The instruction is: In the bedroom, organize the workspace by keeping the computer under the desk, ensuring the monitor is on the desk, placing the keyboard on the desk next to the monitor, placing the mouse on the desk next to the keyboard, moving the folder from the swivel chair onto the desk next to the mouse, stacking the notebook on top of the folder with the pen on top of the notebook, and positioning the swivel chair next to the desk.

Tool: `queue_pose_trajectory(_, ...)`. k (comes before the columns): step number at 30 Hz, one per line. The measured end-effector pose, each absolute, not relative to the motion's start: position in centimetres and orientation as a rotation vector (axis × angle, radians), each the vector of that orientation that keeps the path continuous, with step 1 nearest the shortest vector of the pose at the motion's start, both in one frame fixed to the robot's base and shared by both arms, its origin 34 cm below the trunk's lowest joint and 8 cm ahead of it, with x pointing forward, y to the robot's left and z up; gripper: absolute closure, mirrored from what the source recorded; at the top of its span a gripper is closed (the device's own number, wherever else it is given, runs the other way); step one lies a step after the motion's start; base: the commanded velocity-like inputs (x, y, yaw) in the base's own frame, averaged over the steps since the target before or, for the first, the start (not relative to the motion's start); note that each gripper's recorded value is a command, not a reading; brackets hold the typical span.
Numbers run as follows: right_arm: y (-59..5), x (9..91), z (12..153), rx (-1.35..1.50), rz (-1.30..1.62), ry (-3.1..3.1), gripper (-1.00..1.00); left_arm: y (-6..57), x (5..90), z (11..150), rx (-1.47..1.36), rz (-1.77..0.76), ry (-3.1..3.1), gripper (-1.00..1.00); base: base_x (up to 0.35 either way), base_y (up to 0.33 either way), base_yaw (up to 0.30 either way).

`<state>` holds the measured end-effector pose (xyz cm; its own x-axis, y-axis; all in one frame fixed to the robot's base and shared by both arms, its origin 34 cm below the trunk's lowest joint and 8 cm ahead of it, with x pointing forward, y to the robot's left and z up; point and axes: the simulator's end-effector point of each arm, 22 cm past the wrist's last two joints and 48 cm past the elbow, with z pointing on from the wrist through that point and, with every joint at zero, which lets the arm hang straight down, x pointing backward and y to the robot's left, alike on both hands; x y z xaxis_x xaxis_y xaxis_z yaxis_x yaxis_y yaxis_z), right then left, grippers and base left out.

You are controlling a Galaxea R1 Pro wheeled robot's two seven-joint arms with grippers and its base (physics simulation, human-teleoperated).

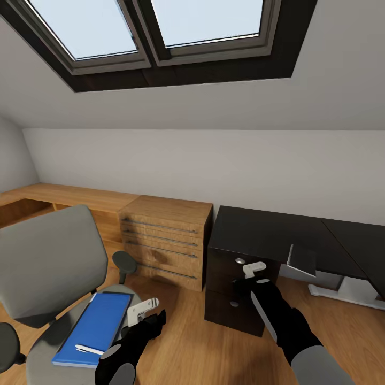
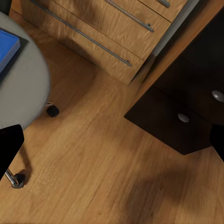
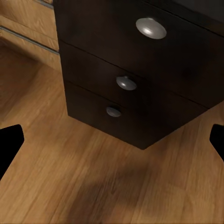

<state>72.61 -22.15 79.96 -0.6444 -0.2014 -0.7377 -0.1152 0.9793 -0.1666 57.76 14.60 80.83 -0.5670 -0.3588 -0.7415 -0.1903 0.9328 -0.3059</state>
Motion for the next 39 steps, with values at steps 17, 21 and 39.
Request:
queue_pose_trajectory(17, -22.0, 72.7, 80.0, -0.223, -0.135, 2.272, -1.00, 14.6, 57.8, 80.8, -0.389, -0.239, 2.187, -1.00, 0.000, 0.000, 0.195)
queue_pose_trajectory(21, -22.0, 72.6, 80.0, -0.223, -0.136, 2.273, -1.00, 14.6, 57.7, 80.8, -0.388, -0.239, 2.187, -1.00, 0.000, 0.000, 0.274)
queue_pose_trajectory(39, -20.3, 72.1, 79.3, -0.298, -0.141, 2.274, -1.00, 14.7, 57.8, 80.8, -0.389, -0.239, 2.187, -1.00, 0.000, 0.000, 0.276)
